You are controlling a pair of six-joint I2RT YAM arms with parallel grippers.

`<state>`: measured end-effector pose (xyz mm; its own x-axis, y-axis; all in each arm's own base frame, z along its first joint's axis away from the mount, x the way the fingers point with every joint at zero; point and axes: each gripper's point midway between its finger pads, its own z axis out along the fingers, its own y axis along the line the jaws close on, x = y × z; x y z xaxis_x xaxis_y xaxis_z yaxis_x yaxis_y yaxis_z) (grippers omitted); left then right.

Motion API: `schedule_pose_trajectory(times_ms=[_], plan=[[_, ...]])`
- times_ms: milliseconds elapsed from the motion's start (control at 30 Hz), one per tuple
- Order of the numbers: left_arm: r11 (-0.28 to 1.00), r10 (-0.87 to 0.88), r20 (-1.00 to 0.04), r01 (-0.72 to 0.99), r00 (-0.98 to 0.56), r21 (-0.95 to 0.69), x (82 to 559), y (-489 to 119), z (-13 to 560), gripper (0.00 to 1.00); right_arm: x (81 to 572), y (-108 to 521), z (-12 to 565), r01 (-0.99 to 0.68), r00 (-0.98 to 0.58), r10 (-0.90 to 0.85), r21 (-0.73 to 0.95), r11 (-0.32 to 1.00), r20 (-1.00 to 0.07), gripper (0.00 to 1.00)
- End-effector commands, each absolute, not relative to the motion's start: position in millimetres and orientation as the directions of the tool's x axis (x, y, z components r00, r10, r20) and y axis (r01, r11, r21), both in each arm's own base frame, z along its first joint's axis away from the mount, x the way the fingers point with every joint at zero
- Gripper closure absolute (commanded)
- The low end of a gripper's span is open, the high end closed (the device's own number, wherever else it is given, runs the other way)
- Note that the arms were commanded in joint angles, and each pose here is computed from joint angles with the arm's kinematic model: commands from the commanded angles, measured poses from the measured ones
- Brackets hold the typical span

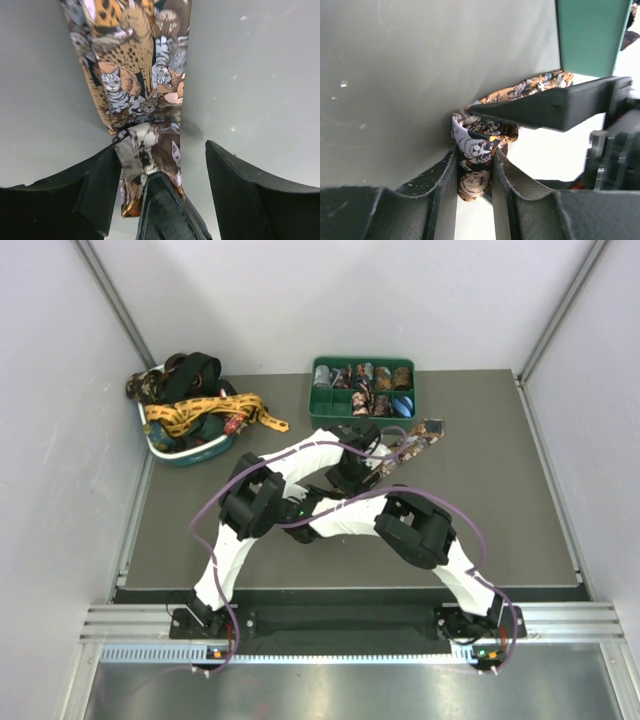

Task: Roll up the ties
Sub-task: Roll the tie

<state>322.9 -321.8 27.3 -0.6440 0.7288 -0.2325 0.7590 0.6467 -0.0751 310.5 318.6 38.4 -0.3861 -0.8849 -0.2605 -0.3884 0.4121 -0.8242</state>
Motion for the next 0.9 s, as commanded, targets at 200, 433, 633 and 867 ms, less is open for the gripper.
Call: schedule_pose_trajectory(times_ms=[200, 433, 633, 867], plan=[[0.678, 0.432, -0.677, 0.71, -0.596, -0.193, 365.9, -347.4, 132.1, 0.22, 301.6, 332.2, 44.7, -0.439, -0.401, -0.813, -0.691, 0.575, -0.422, 0.8], [0.706, 0.161, -0.85, 0.66, -0.501, -0.256, 382.4, -308.2, 187.2, 0.18, 297.7, 336.6, 46.2, -0.467, -0.395, -0.795, -0.644, 0.606, -0.461, 0.81], [0.763, -0.022, -0.887, 0.565, -0.462, -0.314, 387.9, -265.6, 205.7, 0.19, 295.7, 344.5, 58.8, -0.5, -0.38, -0.762, -0.576, 0.647, -0.525, 0.81], [0.831, -0.181, -0.873, 0.404, -0.453, -0.382, 387.1, -221.4, 200.9, 0.19, 293.6, 349.6, 71.6, -0.584, -0.387, -0.68, -0.405, 0.703, -0.623, 0.81]])
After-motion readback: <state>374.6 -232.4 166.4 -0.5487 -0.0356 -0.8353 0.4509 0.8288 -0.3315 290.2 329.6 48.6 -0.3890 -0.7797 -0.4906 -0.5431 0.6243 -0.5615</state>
